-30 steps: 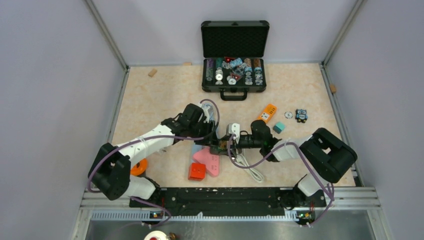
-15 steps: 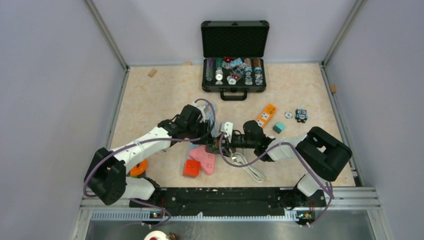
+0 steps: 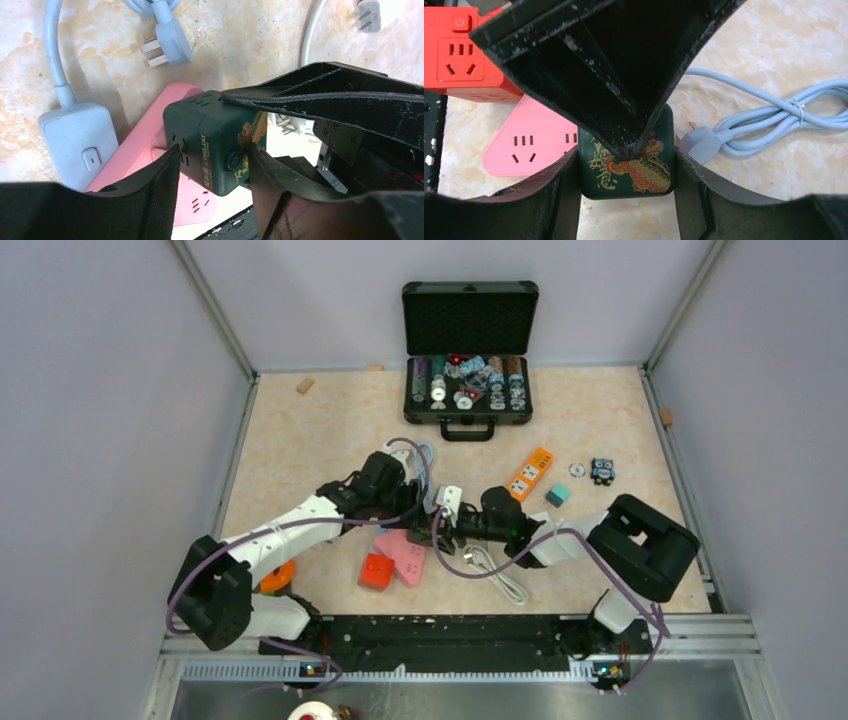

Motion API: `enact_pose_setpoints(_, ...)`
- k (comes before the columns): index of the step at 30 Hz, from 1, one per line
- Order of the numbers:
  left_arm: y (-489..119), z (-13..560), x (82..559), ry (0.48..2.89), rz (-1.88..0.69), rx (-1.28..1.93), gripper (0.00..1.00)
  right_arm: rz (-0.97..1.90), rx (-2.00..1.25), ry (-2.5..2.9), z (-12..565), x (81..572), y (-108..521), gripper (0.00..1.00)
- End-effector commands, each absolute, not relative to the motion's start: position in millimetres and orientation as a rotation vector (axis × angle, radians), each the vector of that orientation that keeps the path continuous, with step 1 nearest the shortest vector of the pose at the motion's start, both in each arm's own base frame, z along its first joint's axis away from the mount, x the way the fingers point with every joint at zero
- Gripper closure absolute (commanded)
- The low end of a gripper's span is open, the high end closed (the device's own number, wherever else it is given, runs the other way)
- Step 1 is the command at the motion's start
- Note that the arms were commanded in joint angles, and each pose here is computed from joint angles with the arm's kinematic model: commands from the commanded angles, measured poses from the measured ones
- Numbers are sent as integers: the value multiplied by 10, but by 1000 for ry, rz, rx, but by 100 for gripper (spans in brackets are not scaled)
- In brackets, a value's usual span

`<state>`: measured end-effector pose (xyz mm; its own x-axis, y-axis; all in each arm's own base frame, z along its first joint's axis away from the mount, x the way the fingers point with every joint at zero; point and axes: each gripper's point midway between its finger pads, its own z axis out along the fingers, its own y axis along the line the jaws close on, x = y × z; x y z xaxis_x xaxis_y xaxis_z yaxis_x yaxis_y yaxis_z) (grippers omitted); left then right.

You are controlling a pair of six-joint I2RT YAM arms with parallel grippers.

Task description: Insert the plug

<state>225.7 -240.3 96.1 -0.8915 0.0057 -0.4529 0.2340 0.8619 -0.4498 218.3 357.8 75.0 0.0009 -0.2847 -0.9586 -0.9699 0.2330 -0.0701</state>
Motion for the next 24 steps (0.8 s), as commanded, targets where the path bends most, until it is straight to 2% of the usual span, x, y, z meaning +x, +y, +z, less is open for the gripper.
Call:
enact_pose_setpoints(1,-2217,736,2118,2695,-549,204,42,774,-1378,1733,141,1879,3271,97)
enact_pose_setpoints(4,-2273,1014,2223,2621,-578,214,26,791,-1329,1668,503,1953,3373,74)
enact_pose_setpoints(5,-2294,1115,2254,2591,-594,217,22,794,-1304,1648,638,1978,3400,61)
enact_pose_setpoints(7,-2326,1336,2295,2528,-632,217,11,805,-1243,1613,924,2026,3434,44)
enact_pose_setpoints(9,-2330,1529,2321,2466,-662,209,2,827,-1183,1568,1253,2035,3444,21)
enact_pose_setpoints(10,-2311,1602,2327,2438,-666,200,1,837,-1155,1554,1387,2031,3439,9)
enact_pose_setpoints(15,-2175,1714,2271,2366,-663,165,1,875,-905,1665,1746,2069,3286,5)
enact_pose_setpoints(24,-2052,1398,1974,2402,-757,14,1,866,-408,1963,1655,2055,2733,4)
